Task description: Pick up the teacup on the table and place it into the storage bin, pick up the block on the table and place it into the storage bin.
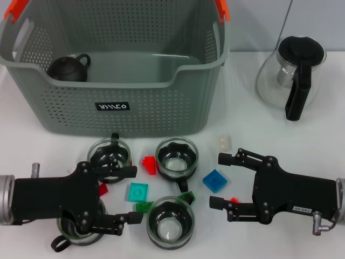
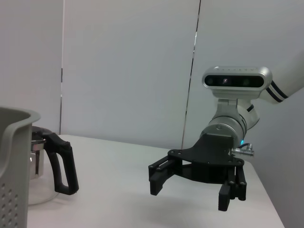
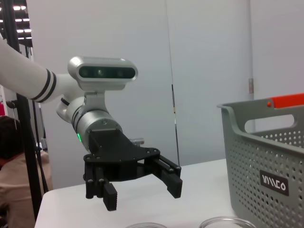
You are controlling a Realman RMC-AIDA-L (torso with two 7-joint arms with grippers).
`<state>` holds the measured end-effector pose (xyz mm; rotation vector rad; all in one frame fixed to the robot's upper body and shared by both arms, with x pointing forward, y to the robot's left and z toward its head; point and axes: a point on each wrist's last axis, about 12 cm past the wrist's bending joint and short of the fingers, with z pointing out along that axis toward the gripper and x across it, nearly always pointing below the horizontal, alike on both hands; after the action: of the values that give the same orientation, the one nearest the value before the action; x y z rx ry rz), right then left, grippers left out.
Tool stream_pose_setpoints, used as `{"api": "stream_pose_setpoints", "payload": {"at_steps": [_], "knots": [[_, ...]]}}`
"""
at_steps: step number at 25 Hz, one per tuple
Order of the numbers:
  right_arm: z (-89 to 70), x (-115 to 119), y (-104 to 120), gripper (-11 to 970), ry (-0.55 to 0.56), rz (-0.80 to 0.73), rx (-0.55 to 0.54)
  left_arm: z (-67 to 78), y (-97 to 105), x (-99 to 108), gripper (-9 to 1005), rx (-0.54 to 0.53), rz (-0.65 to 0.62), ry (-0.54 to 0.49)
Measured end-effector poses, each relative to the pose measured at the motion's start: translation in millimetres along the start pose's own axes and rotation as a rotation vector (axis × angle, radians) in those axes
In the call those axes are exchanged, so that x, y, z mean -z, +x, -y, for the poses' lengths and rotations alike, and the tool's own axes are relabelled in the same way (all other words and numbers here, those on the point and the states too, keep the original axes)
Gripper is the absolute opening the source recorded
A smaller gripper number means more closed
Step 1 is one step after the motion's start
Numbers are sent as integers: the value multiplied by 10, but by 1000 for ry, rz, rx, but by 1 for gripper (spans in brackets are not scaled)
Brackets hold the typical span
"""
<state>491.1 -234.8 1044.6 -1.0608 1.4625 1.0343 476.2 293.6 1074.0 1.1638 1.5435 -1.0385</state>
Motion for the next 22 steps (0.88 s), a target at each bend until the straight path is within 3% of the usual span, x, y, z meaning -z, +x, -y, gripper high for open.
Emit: {"api": "stream_pose_setpoints", "payload": {"at_steps": [22], "knots": [[9, 7, 0, 927, 5, -4, 4, -6, -2, -2, 857, 11, -1, -2]]}}
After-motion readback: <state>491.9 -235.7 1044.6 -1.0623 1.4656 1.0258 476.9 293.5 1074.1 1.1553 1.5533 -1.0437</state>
